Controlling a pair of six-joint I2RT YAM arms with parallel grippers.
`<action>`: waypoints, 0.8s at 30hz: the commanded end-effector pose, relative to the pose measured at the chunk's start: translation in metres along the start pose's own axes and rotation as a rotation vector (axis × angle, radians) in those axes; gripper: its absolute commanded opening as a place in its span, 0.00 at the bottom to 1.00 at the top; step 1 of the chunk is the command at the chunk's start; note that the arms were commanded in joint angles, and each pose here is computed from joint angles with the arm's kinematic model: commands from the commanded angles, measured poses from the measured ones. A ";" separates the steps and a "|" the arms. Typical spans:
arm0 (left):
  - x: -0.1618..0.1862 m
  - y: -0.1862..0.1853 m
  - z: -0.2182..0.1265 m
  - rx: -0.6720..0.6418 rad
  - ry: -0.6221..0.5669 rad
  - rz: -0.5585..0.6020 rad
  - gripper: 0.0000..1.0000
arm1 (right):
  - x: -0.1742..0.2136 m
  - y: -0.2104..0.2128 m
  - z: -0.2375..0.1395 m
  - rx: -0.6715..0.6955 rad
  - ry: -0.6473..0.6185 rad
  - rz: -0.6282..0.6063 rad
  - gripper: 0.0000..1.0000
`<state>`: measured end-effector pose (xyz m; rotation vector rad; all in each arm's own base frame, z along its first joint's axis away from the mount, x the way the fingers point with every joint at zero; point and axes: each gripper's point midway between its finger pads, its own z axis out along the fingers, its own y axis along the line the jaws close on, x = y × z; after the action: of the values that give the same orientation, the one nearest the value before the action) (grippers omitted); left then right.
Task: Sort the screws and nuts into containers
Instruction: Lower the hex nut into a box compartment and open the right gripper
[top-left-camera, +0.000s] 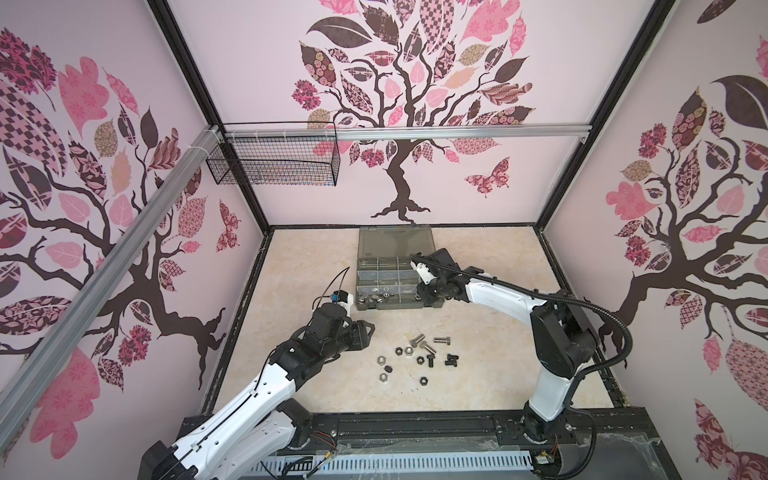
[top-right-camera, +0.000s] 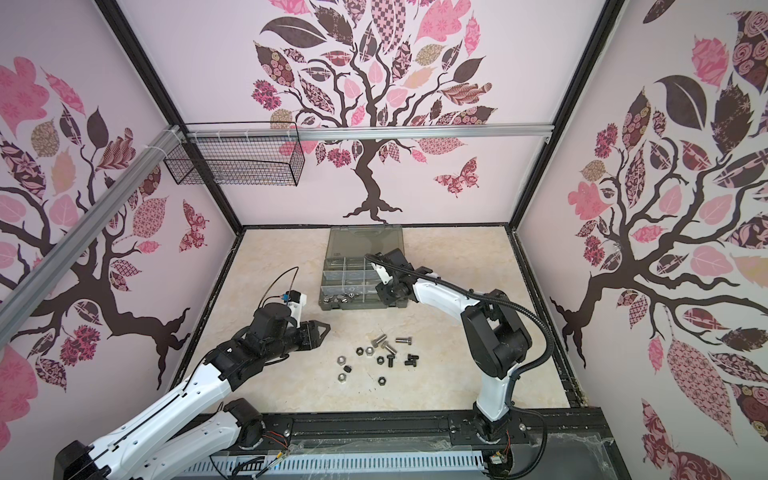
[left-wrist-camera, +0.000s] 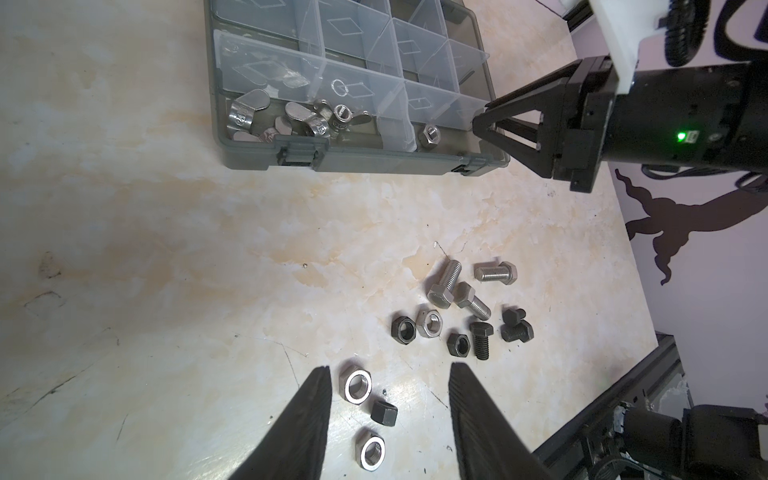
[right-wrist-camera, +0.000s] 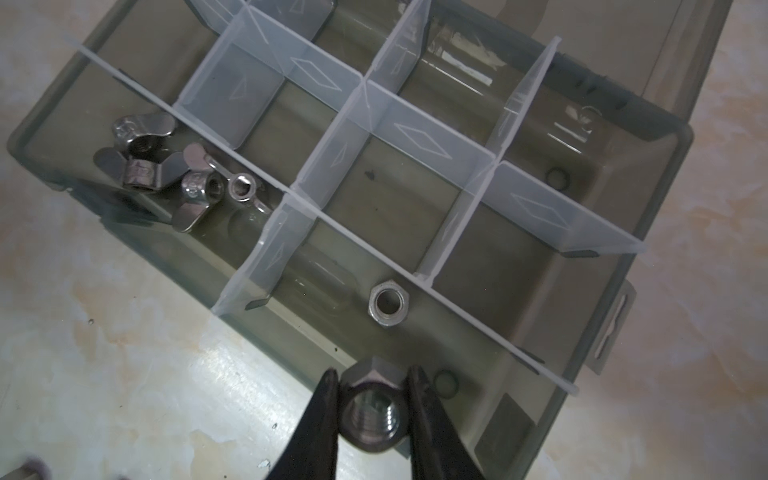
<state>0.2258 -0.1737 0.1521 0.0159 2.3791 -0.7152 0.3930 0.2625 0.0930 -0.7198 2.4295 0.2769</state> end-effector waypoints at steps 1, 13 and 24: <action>0.008 0.005 0.002 -0.006 0.007 -0.002 0.49 | -0.006 -0.009 0.012 0.016 0.009 0.028 0.29; 0.012 0.008 0.003 -0.008 0.010 -0.011 0.49 | 0.005 -0.019 0.029 0.017 0.042 0.073 0.36; 0.018 0.012 0.004 -0.027 0.038 0.003 0.49 | -0.017 -0.016 -0.009 0.002 -0.043 0.077 0.41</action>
<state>0.2226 -0.1723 0.1474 0.0098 2.3887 -0.7142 0.4082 0.2531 0.0761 -0.6394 2.4812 0.2801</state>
